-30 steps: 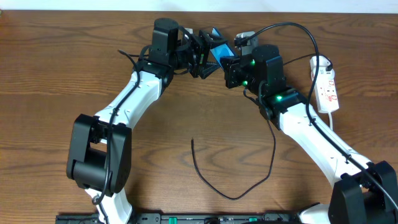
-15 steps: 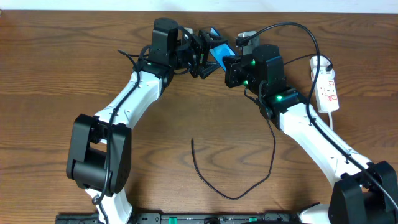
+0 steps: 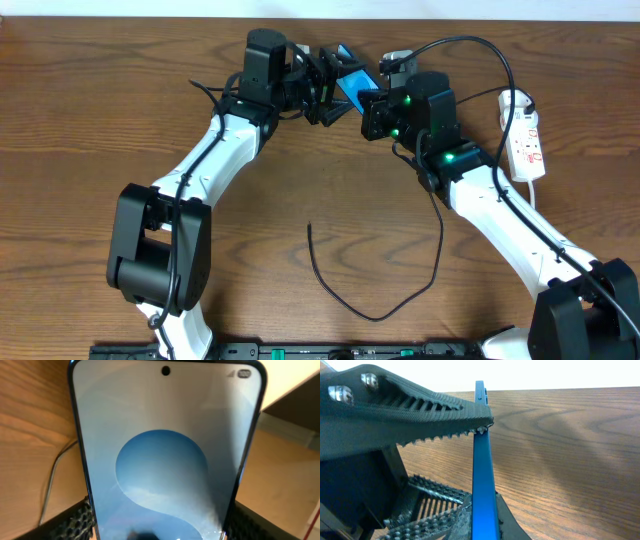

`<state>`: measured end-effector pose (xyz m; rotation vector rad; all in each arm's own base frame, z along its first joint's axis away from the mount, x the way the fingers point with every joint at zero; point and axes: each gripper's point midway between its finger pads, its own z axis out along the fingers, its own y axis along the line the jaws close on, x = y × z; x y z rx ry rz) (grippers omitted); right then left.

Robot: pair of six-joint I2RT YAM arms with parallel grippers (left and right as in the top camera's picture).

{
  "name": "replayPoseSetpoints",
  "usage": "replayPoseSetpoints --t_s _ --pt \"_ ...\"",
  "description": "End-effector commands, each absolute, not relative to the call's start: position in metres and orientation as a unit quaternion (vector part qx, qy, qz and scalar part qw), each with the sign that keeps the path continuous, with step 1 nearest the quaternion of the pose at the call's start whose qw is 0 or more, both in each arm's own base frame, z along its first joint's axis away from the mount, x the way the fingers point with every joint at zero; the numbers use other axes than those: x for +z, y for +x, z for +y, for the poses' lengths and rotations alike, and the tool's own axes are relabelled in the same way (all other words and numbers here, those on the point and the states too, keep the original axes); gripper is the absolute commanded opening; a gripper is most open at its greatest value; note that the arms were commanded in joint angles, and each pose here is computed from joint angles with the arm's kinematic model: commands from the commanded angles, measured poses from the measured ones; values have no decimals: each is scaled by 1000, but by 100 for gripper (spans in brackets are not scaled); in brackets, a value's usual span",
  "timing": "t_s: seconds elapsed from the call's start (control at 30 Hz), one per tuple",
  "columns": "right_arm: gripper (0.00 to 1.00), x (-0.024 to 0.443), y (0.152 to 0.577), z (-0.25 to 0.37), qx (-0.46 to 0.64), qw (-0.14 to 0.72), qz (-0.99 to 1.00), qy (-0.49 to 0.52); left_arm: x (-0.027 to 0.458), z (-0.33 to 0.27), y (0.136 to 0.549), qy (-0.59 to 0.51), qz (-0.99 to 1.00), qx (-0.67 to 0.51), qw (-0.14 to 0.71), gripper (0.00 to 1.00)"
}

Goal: Plug charger to phone and switch on socket

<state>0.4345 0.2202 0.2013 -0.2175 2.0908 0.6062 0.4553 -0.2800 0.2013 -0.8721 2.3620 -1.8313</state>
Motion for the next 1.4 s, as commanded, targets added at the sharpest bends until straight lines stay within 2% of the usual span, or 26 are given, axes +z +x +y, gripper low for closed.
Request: replayPoseSetpoints --t_s 0.0,0.57,0.87,1.13,1.37 --pt "1 211 432 232 265 460 840 -109 228 -283 451 -256 752 -607 21 92" --pt "1 213 448 201 250 472 842 -79 230 -281 447 -247 751 -613 7 93" --pt "1 213 458 178 246 474 844 -45 233 -259 456 -254 743 -619 8 93" --pt "1 218 457 180 304 453 838 -1 236 -212 474 -277 730 -624 26 93" --pt "1 243 451 202 422 415 805 49 238 -182 481 -286 721 -631 31 93"
